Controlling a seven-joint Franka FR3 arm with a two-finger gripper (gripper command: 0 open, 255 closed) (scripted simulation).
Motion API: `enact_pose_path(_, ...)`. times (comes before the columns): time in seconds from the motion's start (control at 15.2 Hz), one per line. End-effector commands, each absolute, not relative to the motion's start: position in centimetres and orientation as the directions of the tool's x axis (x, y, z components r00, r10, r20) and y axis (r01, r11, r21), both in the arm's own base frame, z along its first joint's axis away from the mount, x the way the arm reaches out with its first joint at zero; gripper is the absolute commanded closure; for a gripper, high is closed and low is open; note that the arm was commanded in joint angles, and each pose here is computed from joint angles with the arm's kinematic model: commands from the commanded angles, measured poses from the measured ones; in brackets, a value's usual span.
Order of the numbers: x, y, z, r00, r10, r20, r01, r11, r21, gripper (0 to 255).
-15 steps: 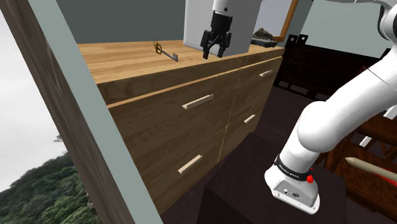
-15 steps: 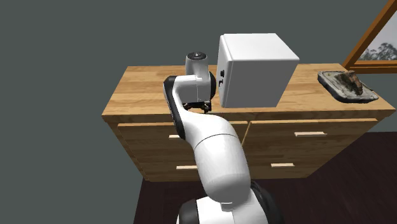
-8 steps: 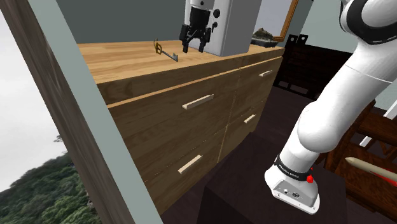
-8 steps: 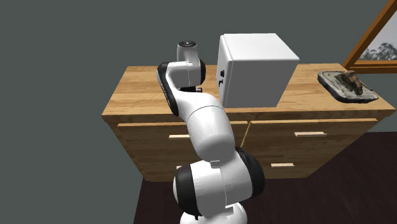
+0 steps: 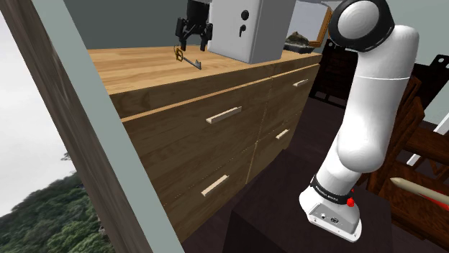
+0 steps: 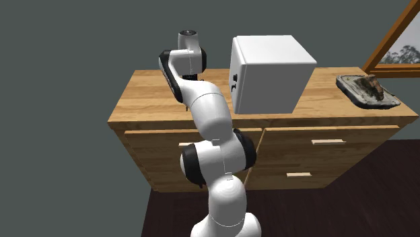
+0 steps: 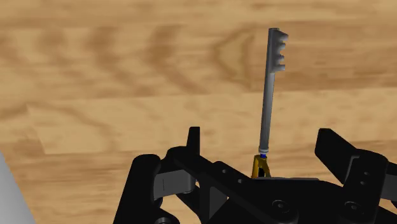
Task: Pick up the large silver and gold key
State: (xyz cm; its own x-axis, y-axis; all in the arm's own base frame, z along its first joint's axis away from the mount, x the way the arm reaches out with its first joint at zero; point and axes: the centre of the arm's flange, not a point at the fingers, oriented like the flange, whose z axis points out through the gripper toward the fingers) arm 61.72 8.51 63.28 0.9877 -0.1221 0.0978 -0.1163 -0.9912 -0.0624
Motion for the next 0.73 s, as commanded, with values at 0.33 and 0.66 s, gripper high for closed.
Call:
enact_pose_path(0.33,65.2,9.9,61.4,0.988,-0.116,0.098,-0.109,-0.992,-0.07,0)
enact_pose_path(0.66,65.2,9.9,59.5,0.988,-0.116,0.098,-0.11,-0.992,-0.07,0)
